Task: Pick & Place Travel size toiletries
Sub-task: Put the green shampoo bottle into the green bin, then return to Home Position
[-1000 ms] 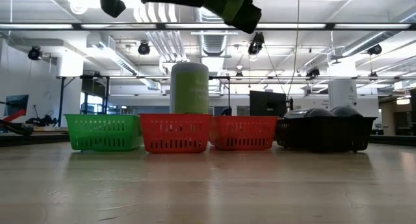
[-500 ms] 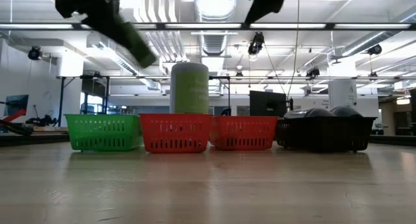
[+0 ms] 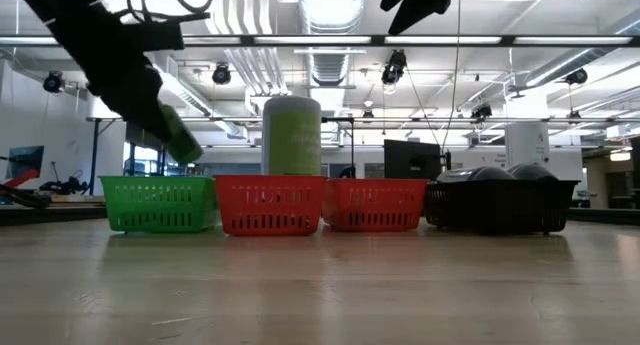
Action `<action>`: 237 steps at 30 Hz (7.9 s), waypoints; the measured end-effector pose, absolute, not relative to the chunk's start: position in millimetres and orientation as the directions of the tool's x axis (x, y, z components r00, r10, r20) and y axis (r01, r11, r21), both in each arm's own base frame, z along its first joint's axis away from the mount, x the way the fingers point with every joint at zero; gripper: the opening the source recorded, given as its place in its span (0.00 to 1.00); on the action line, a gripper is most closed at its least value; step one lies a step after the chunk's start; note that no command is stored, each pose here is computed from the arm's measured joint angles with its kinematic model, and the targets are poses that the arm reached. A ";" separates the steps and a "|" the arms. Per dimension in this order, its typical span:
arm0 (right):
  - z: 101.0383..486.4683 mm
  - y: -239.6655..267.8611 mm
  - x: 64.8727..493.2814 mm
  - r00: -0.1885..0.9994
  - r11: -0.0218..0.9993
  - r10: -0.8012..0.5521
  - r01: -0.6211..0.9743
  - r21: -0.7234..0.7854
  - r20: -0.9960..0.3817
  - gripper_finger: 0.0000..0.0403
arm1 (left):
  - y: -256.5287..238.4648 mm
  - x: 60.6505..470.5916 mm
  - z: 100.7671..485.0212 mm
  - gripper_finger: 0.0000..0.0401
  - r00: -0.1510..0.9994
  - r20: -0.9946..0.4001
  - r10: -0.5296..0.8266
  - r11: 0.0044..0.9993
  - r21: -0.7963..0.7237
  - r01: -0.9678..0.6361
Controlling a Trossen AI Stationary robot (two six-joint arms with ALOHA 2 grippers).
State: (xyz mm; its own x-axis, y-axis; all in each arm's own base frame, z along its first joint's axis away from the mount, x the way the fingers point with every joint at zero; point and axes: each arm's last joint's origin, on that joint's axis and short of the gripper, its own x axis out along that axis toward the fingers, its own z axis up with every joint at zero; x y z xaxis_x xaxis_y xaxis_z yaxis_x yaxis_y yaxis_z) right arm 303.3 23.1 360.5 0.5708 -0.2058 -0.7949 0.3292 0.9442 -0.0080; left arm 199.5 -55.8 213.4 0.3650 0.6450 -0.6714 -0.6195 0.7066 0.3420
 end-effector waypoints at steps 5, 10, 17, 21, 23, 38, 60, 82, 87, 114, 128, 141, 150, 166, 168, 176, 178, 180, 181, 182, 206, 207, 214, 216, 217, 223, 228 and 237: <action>357.4 23.4 302.6 0.555 0.941 -0.206 0.337 -0.009 -0.806 0.79 | -55.7 199.2 197.1 0.26 0.382 -0.707 0.595 0.746 0.309 -0.590; 355.2 23.0 299.9 0.525 0.939 -0.210 0.343 -0.020 -0.825 0.78 | -57.1 198.6 189.7 0.40 0.384 -0.752 0.536 0.744 0.206 -0.636; 354.4 23.0 298.3 0.512 0.936 -0.208 0.352 -0.017 -0.833 0.81 | -60.7 205.2 202.9 0.60 0.408 -0.776 0.482 0.764 0.145 -0.628; 360.0 29.0 291.8 0.530 0.946 -0.190 0.324 -0.010 -0.827 0.85 | -67.9 214.6 234.1 0.65 0.492 -0.789 0.368 0.830 0.041 -0.556; 368.8 33.9 284.9 0.571 0.958 -0.175 0.286 -0.006 -0.802 0.86 | -73.2 217.0 258.7 0.65 0.575 -0.757 0.312 0.881 0.004 -0.473; 325.0 23.3 220.6 0.847 0.855 -0.150 0.370 0.363 -0.510 0.77 | -10.7 171.4 321.9 0.65 0.937 -0.258 0.237 0.937 -0.194 -0.290; 334.7 -164.1 261.6 0.638 0.671 -0.635 0.735 0.097 -0.437 0.63 | 176.7 72.6 328.4 0.65 0.624 -0.025 0.781 0.623 -0.036 -0.782; 379.5 -208.4 232.3 0.423 0.450 -0.893 0.846 -0.285 -0.154 0.58 | 158.1 82.7 368.8 0.65 0.812 0.141 0.567 0.814 0.054 -0.578; 396.4 -193.5 231.9 0.456 0.453 -0.888 0.845 -0.283 -0.059 0.62 | 115.1 79.3 413.6 0.65 0.804 0.238 0.545 0.794 0.163 -0.586; 390.1 -193.8 229.1 0.447 0.465 -0.885 0.866 -0.185 -0.130 0.58 | 66.1 35.1 440.2 0.65 0.510 0.114 0.853 0.434 0.388 -0.813; 411.4 -190.9 234.6 0.607 0.603 -0.794 0.783 -0.149 -0.023 0.57 | 18.9 20.3 499.1 0.65 0.611 0.646 0.457 0.524 0.360 -0.772; 405.4 -204.9 247.4 0.553 0.536 -0.833 0.816 -0.219 0.022 0.64 | -15.9 3.2 500.3 0.65 0.604 0.612 0.510 0.472 0.388 -0.791; 404.4 -206.3 247.9 0.551 0.534 -0.834 0.817 -0.219 0.021 0.68 | -108.4 -25.9 530.0 0.65 0.830 0.556 -0.038 0.779 0.537 -0.324; 407.2 -206.4 247.6 0.547 0.533 -0.836 0.830 -0.166 0.049 0.76 | -181.2 -76.2 454.4 0.65 0.427 0.718 0.550 0.361 0.256 -0.897; 408.1 -206.4 247.6 0.546 0.532 -0.835 0.831 -0.162 0.059 0.77 | -175.1 -71.5 446.0 0.65 0.428 0.675 0.602 0.357 0.252 -0.900; 413.0 -205.8 247.1 0.546 0.535 -0.835 0.835 -0.132 0.070 0.80 | -221.2 -73.5 420.7 0.65 0.102 0.705 0.702 0.070 0.074 -0.995; 414.9 -205.6 246.8 0.546 0.534 -0.835 0.835 -0.130 0.075 0.80 | -230.3 -65.1 417.1 0.65 0.088 0.676 0.732 0.046 0.080 -0.996; 416.5 -205.5 246.5 0.545 0.534 -0.835 0.836 -0.130 0.079 0.81 | -236.5 -53.3 418.8 0.65 0.057 0.674 0.736 -0.002 0.085 -0.996; 417.8 -205.3 246.4 0.545 0.533 -0.834 0.836 -0.130 0.083 0.81 | -238.0 -47.4 420.1 0.65 0.041 0.679 0.733 -0.023 0.085 -0.996; 418.7 -205.3 246.2 0.544 0.532 -0.834 0.836 -0.132 0.085 0.82 | -236.5 -40.5 421.0 0.65 0.026 0.670 0.742 -0.046 0.089 -0.995; 417.7 -205.0 246.4 0.549 0.538 -0.833 0.833 -0.128 0.070 0.71 | 1.4 -5.2 319.6 0.65 -0.004 -0.019 1.000 -0.003 0.025 -1.000; 417.5 -205.1 246.4 0.549 0.538 -0.833 0.833 -0.129 0.069 0.71 | 9.4 -3.7 312.3 0.65 -0.004 -0.017 1.000 -0.004 0.006 -1.000; 416.8 -204.7 245.9 0.548 0.538 -0.835 0.833 -0.128 0.059 0.67 | 47.9 -4.0 283.0 0.65 -0.267 0.122 0.956 -0.256 -0.098 -0.962; 416.8 -204.4 244.9 0.536 0.528 -0.842 0.841 -0.117 0.053 0.66 | 54.0 -5.0 270.6 0.65 -0.347 0.091 0.933 -0.339 -0.093 -0.936; 416.6 -204.4 244.3 0.525 0.518 -0.849 0.848 -0.110 0.050 0.66 | 56.4 -5.1 265.1 0.65 -0.365 0.079 0.928 -0.358 -0.090 -0.929; 416.2 -205.6 241.3 0.429 0.422 -0.903 0.899 -0.116 0.041 0.63 | 77.5 3.4 232.9 0.65 -0.203 0.162 0.966 -0.190 -0.093 -0.977; 416.2 -205.5 241.0 0.414 0.409 -0.909 0.907 -0.099 0.040 0.62 | 91.4 5.4 193.0 0.65 -0.221 0.108 0.969 -0.211 -0.093 -0.973; 414.0 -206.5 242.6 0.419 0.414 -0.907 0.904 -0.107 0.030 0.65 | 98.4 8.6 177.3 0.65 -0.154 0.021 0.988 -0.152 -0.090 -0.984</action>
